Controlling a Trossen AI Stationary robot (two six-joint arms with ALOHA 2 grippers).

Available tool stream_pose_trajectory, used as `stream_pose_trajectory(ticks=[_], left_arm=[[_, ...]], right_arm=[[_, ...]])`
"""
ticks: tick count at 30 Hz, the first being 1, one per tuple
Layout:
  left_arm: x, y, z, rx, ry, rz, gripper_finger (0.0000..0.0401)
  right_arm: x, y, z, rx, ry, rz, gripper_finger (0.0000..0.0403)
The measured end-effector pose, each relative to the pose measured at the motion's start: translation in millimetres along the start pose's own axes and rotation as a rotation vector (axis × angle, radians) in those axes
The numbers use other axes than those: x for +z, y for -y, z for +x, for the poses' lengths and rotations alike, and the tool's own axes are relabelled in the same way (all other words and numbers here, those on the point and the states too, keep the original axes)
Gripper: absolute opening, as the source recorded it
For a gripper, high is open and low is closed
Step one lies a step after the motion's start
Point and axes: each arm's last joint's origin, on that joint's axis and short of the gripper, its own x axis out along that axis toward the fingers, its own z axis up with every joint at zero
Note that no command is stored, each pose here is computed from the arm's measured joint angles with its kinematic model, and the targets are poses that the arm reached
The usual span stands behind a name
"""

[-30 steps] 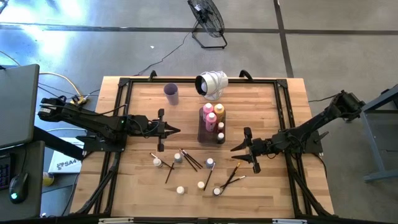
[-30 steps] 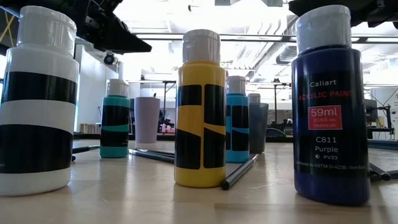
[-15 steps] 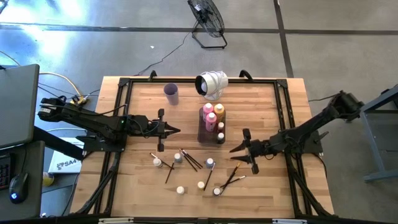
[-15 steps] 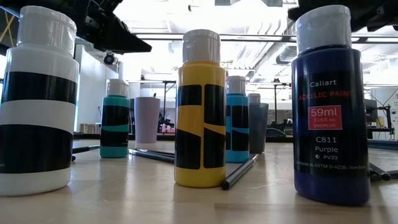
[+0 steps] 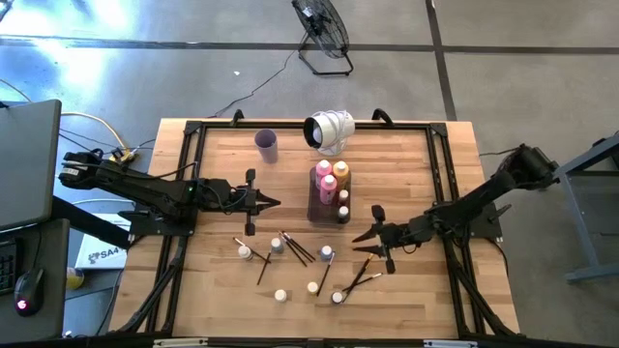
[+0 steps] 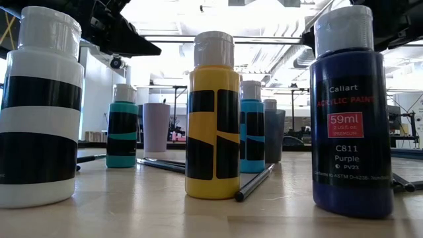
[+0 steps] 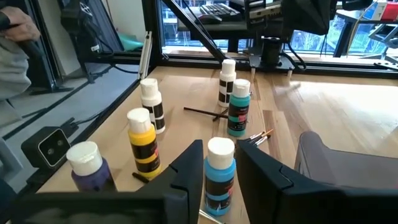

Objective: Pick & Place Paint Supplies
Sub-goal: Put the top white paint bottle into the black bin

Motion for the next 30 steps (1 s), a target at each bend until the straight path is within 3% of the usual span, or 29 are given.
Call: stream_pose_trajectory(ticks=[8,30], left_arm=[[0.0,0.0,0.0,0.000,0.000,0.000,0.0000],[0.0,0.0,0.0,0.000,0.000,0.000,0.0000]], right_arm=[[0.0,0.0,0.0,0.000,0.000,0.000,0.0065],[2.5,-0.2,0.0,0.002,0.025,0.007,0.0064]])
